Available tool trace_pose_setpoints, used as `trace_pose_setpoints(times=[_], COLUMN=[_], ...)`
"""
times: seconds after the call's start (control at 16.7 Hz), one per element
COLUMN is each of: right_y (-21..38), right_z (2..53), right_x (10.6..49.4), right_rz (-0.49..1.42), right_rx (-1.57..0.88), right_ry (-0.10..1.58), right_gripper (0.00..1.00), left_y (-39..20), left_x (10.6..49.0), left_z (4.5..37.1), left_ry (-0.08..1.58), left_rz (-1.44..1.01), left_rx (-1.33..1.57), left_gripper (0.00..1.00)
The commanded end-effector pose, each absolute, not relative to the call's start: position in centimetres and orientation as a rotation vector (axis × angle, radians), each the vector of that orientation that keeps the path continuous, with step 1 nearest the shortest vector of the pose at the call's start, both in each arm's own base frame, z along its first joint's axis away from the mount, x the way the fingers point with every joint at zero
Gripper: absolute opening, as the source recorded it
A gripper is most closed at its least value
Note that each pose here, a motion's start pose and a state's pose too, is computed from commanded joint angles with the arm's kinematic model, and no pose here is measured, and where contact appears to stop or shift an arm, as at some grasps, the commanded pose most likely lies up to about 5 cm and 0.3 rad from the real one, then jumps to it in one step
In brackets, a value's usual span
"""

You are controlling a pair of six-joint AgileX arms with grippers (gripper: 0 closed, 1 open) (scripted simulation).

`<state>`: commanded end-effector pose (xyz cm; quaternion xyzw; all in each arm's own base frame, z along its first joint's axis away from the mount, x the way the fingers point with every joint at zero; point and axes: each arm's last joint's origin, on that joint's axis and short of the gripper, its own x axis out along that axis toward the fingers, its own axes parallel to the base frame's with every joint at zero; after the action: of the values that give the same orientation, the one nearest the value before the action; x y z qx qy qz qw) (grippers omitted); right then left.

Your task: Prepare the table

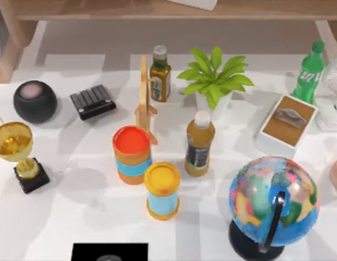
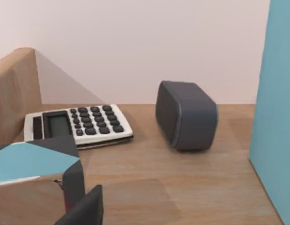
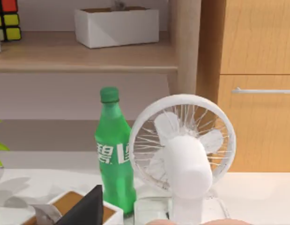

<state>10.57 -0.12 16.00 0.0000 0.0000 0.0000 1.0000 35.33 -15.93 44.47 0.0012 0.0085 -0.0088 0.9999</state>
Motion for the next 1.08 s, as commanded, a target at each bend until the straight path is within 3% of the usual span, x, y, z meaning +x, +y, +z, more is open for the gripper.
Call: trace_pose_setpoints(times=[0.36,1.08], right_y=[-0.1,-0.1], right_z=[16.0,16.0], right_x=[10.6,10.6], right_rz=[0.0,0.0], right_rx=[0.0,0.0], right_ry=[0.0,0.0], right_gripper=[1.0,1.0], left_y=[-22.8,-23.7], left_x=[40.5,42.0], left_z=[43.4,43.3], left_ry=[-0.005,-0.011], left_rz=[-0.017,-0.017], left_rx=[-0.009,-0.013], left_gripper=[1.0,1.0])
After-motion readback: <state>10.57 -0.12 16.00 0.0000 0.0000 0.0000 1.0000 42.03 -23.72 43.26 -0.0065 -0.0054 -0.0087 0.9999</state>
